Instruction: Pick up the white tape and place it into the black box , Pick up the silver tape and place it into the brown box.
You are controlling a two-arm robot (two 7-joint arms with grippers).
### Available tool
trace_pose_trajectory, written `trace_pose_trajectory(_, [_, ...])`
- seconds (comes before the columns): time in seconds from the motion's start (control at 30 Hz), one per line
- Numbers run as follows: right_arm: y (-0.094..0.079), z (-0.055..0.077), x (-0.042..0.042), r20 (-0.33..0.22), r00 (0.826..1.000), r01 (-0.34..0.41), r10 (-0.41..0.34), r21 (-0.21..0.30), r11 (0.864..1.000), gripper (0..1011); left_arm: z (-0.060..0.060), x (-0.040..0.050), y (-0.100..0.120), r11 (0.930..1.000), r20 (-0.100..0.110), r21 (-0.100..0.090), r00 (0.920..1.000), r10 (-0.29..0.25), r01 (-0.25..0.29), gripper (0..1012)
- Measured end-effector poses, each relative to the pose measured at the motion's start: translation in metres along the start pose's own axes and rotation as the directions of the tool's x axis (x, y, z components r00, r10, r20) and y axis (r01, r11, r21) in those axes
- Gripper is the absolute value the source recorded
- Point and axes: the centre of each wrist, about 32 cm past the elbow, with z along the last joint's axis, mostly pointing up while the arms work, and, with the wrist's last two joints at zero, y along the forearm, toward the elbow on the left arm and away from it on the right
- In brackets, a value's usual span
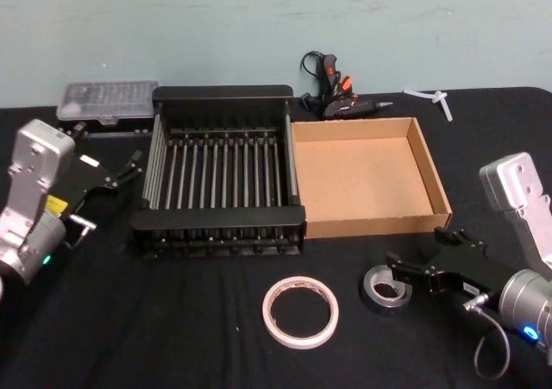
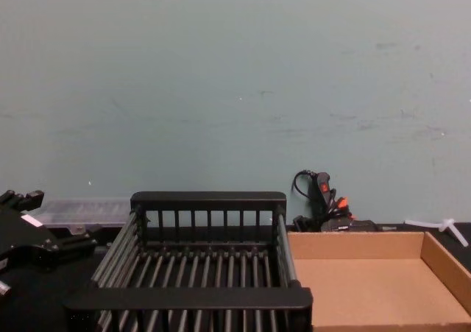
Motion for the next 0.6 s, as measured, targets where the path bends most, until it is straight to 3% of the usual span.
trace_pose_trajectory(0.33, [0.0020,-0.0033,-0.0001,0.011,1.000,-0.020,0.021,-0.064,0.998,1002,0.0000,0.0000,0.0000,1.0000,0.000,0.000,1.0000,0.000,0.000,1001])
trace_pose_trajectory(0.6, [0.0071,-0.0071,0.0011,0.007,1.000,-0.019,0.020,-0.087,0.996,1002,0.0000,0.0000,0.0000,1.0000,0.000,0.000,1.0000,0.000,0.000,1001])
